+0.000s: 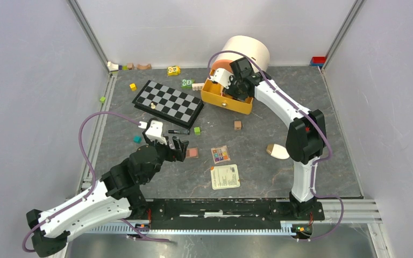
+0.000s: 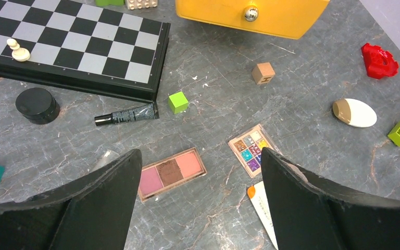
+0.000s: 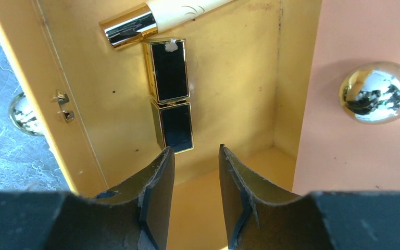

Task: Organize the makeup
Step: Place the lipstick in the drawer.

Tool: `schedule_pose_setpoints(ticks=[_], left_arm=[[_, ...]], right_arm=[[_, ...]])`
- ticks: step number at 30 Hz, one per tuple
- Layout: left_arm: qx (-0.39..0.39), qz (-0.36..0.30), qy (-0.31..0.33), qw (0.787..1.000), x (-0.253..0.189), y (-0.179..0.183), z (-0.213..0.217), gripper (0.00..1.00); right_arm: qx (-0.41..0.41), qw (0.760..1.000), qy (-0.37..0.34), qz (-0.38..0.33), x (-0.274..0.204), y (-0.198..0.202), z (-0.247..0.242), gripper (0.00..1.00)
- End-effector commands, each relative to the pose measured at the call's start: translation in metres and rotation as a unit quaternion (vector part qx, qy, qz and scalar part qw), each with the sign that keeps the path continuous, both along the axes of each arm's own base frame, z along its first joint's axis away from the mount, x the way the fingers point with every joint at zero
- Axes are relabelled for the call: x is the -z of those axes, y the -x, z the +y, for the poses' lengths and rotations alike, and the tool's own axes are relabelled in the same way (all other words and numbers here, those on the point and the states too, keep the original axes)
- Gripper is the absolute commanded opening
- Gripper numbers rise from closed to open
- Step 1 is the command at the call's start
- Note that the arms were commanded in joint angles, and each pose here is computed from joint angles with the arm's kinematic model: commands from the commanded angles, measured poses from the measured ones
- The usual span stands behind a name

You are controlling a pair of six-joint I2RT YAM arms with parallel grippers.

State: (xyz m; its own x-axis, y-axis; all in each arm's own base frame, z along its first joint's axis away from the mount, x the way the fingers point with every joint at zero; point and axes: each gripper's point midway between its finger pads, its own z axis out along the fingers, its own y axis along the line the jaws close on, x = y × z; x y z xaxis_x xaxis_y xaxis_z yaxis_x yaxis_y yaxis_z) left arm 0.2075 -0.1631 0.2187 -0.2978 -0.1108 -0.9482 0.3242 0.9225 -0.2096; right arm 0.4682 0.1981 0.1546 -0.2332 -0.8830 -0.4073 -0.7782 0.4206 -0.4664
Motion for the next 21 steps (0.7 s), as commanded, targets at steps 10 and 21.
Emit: schedule_pose_setpoints(ticks=[10,21], left_arm=[[-0.047,0.026,0.021,0.998,-0.01,-0.006,0.004,0.9],[-0.045,0.088,-0.011,0.995,0.014,-0.006,-0.01,0.93]], right_arm=[[-0.003,0.989,-0.115,-0.092,-0.095,-0.011,0.026,0.44],[0.033,0.945,-0.304,-0.12,-0.144,0.035,0.041,0.45]])
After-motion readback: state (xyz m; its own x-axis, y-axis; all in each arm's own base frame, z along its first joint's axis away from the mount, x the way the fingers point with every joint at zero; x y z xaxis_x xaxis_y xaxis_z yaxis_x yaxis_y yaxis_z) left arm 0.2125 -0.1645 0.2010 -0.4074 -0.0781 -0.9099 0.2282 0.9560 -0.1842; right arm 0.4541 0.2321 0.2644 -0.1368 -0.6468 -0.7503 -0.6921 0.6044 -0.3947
